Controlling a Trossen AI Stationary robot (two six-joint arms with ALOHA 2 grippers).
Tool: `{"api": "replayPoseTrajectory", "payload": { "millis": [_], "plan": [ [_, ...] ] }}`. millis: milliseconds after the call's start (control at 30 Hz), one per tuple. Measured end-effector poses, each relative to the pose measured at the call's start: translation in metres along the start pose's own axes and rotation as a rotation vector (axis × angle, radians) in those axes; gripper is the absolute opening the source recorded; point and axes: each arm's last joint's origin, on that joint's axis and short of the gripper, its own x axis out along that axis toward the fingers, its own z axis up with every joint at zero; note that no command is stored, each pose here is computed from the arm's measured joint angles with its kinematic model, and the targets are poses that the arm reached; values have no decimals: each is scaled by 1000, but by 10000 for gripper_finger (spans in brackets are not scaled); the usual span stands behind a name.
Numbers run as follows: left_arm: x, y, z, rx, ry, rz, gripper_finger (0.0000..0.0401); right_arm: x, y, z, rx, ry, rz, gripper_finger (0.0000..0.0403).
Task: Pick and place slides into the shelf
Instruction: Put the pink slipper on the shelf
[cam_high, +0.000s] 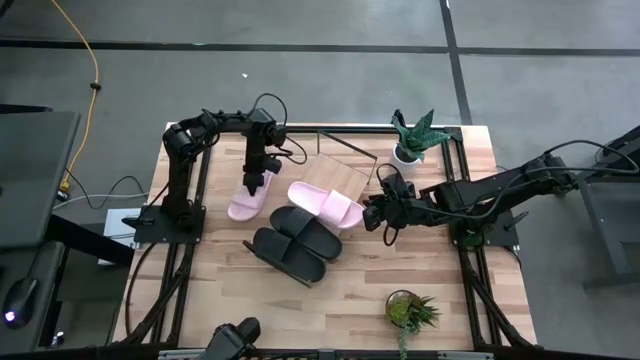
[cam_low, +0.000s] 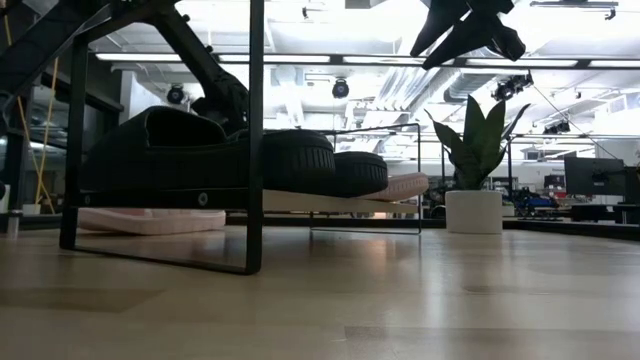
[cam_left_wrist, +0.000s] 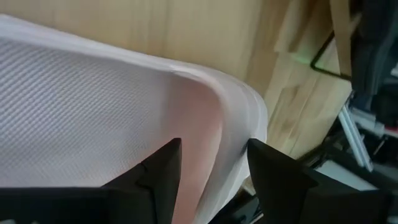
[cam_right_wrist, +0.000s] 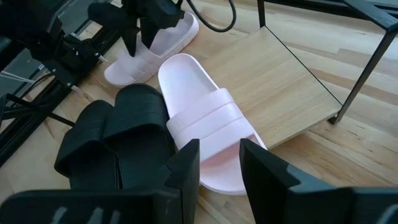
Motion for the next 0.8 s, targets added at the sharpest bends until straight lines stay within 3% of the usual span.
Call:
{"api": "replayPoseTrajectory", "payload": {
  "millis": [800],
  "plan": [
    [0,0,3,-25,-51,-24,172,0,0,0,13,3,5,105]
  ]
}}
